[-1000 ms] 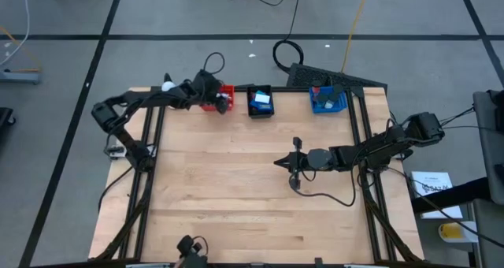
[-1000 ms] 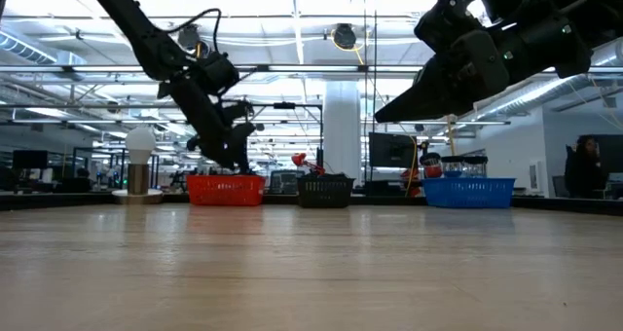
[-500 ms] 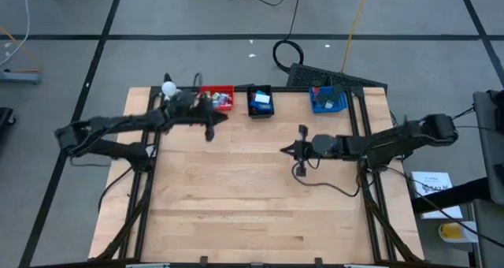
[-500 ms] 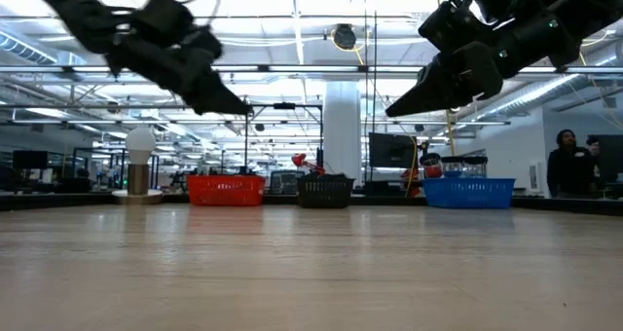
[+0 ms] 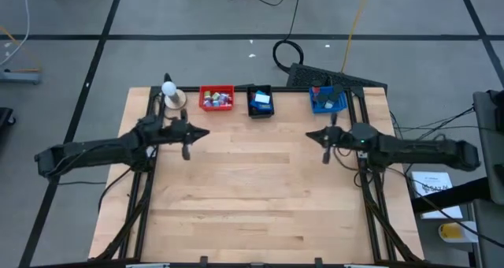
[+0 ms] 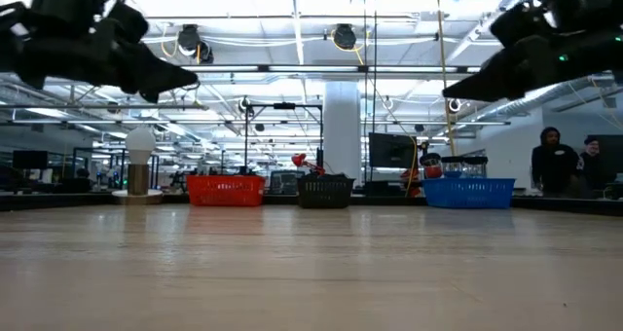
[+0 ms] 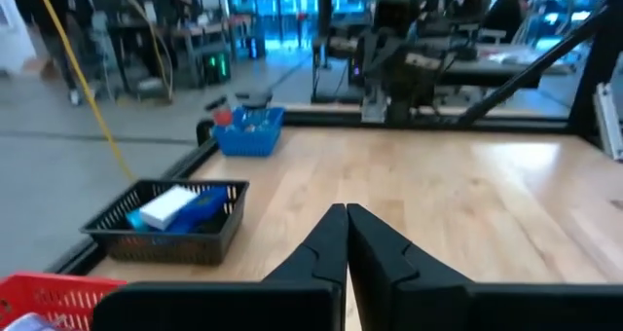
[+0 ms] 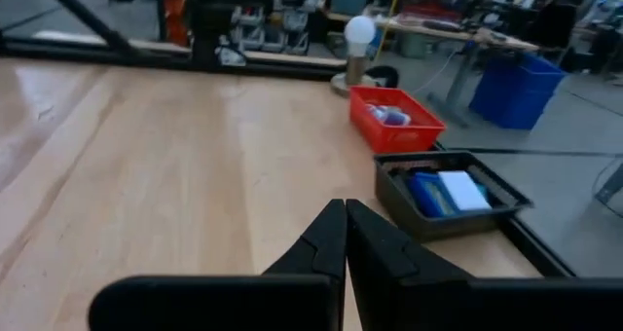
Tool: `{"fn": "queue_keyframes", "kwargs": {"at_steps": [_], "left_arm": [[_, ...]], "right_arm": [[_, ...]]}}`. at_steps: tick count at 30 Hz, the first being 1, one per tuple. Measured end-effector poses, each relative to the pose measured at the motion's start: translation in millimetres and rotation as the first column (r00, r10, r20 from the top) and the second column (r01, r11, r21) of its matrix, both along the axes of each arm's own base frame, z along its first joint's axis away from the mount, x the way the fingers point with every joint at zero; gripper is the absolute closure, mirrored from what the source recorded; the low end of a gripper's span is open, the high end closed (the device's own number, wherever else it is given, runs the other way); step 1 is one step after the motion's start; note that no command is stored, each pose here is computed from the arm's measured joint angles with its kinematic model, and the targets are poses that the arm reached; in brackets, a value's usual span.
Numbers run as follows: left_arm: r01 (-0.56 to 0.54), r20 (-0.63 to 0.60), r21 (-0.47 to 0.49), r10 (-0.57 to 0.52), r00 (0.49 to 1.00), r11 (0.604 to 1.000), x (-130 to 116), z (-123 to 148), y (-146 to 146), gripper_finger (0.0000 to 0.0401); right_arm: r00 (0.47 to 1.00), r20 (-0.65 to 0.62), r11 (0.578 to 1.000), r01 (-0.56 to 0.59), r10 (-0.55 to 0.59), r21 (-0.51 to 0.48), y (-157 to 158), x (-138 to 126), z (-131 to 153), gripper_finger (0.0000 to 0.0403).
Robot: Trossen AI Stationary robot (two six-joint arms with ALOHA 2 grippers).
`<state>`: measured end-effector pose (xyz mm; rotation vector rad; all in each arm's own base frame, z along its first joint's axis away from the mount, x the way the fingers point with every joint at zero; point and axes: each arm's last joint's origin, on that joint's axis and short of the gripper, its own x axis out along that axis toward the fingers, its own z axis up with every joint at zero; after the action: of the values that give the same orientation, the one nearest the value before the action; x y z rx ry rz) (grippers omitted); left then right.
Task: Pick & Place Office items
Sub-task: Return to Home Position
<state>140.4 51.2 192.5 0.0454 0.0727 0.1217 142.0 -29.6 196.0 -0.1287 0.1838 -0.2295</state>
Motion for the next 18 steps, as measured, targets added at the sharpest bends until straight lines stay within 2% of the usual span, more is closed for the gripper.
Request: {"fn": "queue_keyframes", "kwargs": {"at_steps": [8, 13, 18], "left_arm": [[0.055, 0.104, 0.046, -0.06, 0.993, 0.997, -25.3, -7.2, -12.3, 0.0395], [0.026, 0.128, 0.004, -0.026, 0.991, 1.0, -35.5, -16.8, -15.7, 0.0396], [-0.053, 0.146, -0.037, 0.058, 0.988, 0.998, -44.9, -17.3, -17.5, 0.0393]], "right_arm": [[0.992, 0.127, 1.0, 0.027, -0.027, 0.0, 1.7, -40.0, -6.0, 0.0403], [0.98, 0.192, 0.998, 0.055, -0.05, -0.019, 2.6, -53.0, -13.5, 0.0403], [0.979, 0.166, 0.992, 0.122, -0.117, -0.017, -0.5, -53.6, -16.5, 0.0403]]}}
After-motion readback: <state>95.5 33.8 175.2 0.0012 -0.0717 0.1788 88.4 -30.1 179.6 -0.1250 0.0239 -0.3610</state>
